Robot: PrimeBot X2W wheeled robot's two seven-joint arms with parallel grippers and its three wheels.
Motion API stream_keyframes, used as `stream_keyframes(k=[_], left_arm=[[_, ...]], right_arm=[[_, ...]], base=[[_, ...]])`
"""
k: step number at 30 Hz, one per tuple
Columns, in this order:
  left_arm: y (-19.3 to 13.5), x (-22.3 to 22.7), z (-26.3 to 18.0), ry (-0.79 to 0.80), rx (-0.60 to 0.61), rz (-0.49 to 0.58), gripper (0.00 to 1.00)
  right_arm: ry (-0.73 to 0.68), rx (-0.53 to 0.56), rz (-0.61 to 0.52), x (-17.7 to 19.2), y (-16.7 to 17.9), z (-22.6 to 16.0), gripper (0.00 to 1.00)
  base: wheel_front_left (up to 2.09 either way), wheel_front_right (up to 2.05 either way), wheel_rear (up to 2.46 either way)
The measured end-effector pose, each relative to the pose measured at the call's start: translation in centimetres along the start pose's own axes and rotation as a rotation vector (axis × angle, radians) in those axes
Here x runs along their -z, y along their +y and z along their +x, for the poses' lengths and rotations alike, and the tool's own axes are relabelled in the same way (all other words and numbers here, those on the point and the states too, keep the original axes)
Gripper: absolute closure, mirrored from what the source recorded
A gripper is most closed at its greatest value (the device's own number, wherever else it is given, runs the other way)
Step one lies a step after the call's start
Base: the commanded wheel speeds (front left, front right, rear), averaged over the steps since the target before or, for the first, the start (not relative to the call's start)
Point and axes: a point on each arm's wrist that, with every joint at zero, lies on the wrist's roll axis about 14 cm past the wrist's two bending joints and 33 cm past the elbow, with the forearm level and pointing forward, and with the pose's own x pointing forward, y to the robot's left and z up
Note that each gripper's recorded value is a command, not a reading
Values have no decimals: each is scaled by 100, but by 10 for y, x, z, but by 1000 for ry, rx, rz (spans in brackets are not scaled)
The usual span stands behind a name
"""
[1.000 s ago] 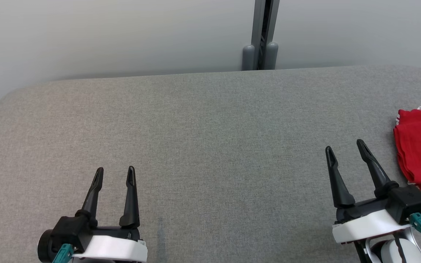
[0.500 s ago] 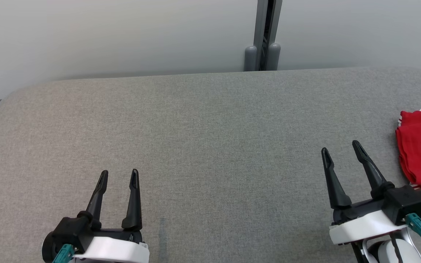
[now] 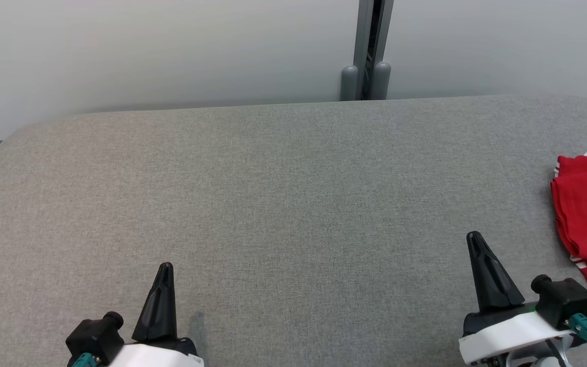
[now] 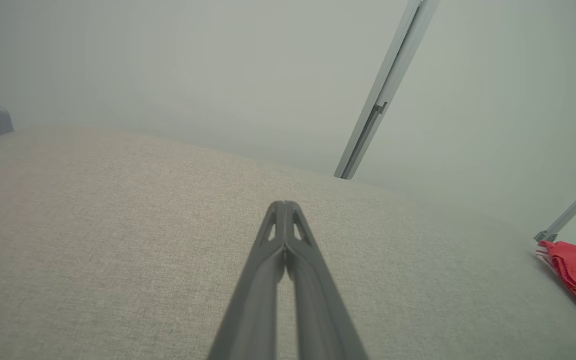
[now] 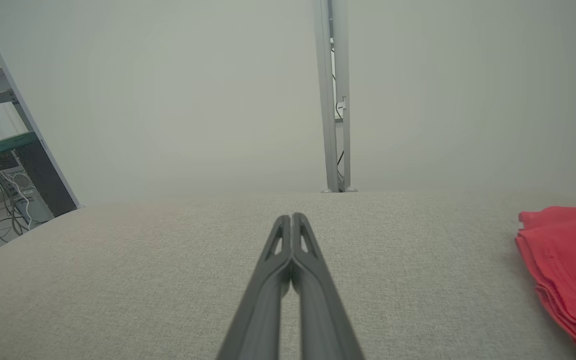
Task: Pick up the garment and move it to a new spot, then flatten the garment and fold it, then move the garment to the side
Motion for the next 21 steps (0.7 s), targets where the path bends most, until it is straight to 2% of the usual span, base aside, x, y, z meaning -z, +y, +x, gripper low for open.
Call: stream_keyframes(k=[21], left_arm=[[11, 2, 2, 50, -34, -332, 100]], right_arm=[[-6, 120, 371, -3, -31, -12, 100]], base=[[0, 0, 0]])
